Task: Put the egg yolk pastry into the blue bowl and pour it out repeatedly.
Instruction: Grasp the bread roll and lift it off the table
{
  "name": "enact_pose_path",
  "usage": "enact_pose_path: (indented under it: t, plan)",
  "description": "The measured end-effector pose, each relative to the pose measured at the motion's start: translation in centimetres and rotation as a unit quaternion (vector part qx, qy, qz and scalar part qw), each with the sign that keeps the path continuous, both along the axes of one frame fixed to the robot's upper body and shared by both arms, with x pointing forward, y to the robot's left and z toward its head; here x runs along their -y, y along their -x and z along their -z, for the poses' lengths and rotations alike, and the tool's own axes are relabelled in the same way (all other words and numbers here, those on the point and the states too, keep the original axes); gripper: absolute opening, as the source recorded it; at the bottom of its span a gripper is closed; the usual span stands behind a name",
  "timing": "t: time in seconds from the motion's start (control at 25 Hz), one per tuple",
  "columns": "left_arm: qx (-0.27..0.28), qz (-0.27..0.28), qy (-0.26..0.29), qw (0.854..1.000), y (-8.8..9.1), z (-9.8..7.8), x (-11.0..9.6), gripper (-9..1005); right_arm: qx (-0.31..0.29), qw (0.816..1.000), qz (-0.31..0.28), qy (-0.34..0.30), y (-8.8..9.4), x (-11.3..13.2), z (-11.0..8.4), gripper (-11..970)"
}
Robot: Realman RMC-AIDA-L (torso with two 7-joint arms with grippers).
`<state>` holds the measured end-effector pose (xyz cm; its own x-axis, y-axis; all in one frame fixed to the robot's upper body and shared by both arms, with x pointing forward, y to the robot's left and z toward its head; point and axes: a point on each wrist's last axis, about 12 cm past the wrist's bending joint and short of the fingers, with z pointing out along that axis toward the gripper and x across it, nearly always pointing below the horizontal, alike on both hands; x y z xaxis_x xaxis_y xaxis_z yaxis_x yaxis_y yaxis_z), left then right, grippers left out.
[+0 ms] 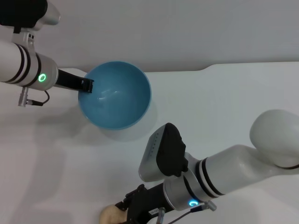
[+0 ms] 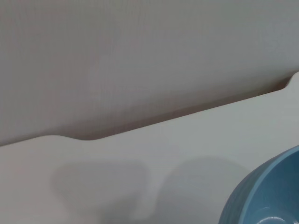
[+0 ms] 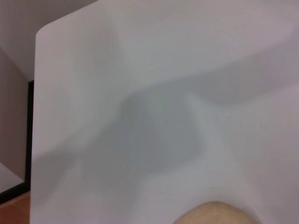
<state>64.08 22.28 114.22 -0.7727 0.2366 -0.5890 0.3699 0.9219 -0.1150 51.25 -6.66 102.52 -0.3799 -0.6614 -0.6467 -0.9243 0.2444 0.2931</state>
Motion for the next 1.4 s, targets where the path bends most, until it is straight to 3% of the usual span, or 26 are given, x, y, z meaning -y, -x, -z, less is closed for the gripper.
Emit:
enact_pose_path:
  t: [0.36, 0.56, 0.84, 1.4]
  plan:
    - [0.000, 0.000, 0.000, 1.000, 0.0, 0.0, 0.0, 14, 0.004, 1.000, 0.004, 0.004, 0.6, -0.3, 0.5, 529]
    - [0.002, 0.000, 0.000, 1.000, 0.0, -0.1, 0.0, 14, 0.001, 1.000, 0.010, 0.001, 0.7, -0.1, 0.6, 428]
    - [0.007, 0.002, 0.000, 1.000, -0.1, -0.4, 0.1, 13, -0.015, 1.000, 0.002, -0.007, 0.8, 0.2, 0.3, 379]
    - [0.015, 0.006, -0.001, 1.000, -0.3, -0.9, 0.3, 14, -0.059, 0.992, 0.006, -0.113, -0.7, 5.1, -2.3, 260]
